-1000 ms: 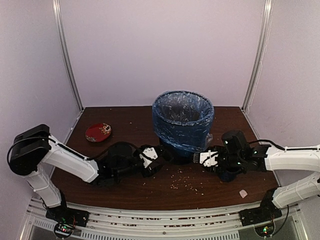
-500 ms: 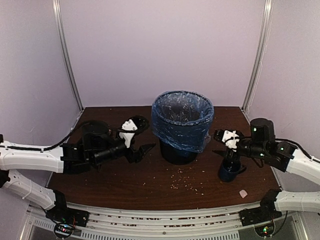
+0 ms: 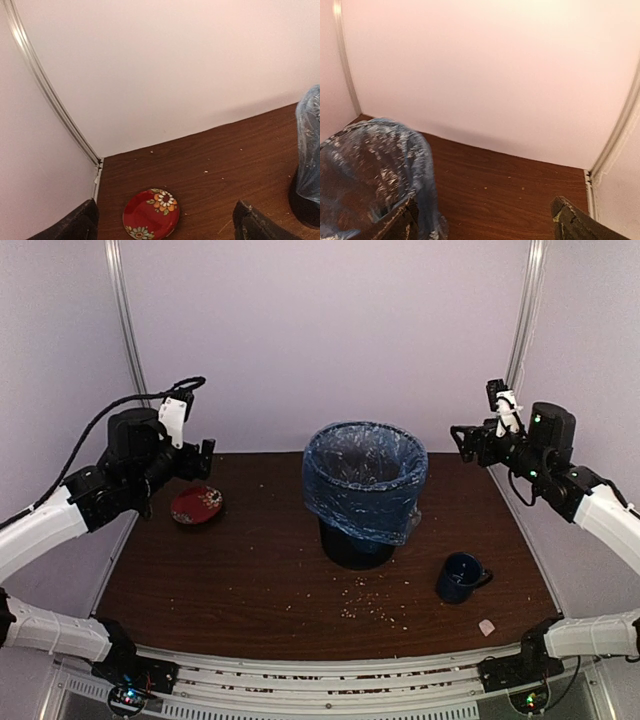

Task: Put the trash bags into the trash bin

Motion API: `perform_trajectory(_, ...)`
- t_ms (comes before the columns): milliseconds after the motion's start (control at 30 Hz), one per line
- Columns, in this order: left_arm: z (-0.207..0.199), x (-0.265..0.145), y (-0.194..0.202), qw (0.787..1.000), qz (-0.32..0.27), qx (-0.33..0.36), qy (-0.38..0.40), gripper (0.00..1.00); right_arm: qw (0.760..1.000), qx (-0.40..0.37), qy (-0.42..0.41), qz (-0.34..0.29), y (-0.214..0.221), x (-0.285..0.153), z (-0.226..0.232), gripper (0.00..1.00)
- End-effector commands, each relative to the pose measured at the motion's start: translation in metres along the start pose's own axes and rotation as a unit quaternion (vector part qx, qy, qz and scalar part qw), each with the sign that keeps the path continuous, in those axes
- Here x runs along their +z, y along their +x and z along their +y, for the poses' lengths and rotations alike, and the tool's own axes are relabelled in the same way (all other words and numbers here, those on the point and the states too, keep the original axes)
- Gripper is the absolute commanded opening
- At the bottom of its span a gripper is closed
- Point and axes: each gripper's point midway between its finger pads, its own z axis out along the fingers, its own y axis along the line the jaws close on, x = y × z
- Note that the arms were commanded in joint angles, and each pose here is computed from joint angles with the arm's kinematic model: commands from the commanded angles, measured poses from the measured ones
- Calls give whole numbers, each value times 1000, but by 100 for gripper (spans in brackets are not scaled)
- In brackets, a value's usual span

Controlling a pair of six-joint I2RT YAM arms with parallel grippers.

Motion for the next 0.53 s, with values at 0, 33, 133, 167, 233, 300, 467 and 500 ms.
perform_trajectory(0, 26, -6, 8, 998, -28, -14, -52, 97, 970, 115, 210, -37, -5, -5, -73, 95)
perform_trajectory(33, 27, -4, 15, 999, -24, -25, -39, 97, 965, 114, 234, -35, -4, -8, -81, 96)
perform_trajectory(133, 25, 0, 37, 999, -3, -30, -26, 96, 964, 107, 238, -50, -3, -15, -82, 99)
perform_trajectory(167, 26, 1, 42, 999, 2, -28, -29, 96, 968, 98, 225, -51, 1, -16, -78, 99)
perform_trajectory(233, 26, 2, 45, 999, 5, -27, -32, 96, 973, 91, 205, -54, 7, -18, -71, 100)
perform_trajectory(300, 25, 2, 45, 999, 5, -26, -31, 95, 975, 86, 196, -52, 12, -19, -68, 100)
perform_trajectory(467, 25, 2, 49, 999, 4, -20, -33, 94, 984, 75, 156, -38, 20, -16, -56, 100)
perform_trajectory(500, 26, 2, 49, 999, 4, -21, -34, 95, 985, 76, 152, -40, 20, -16, -55, 100)
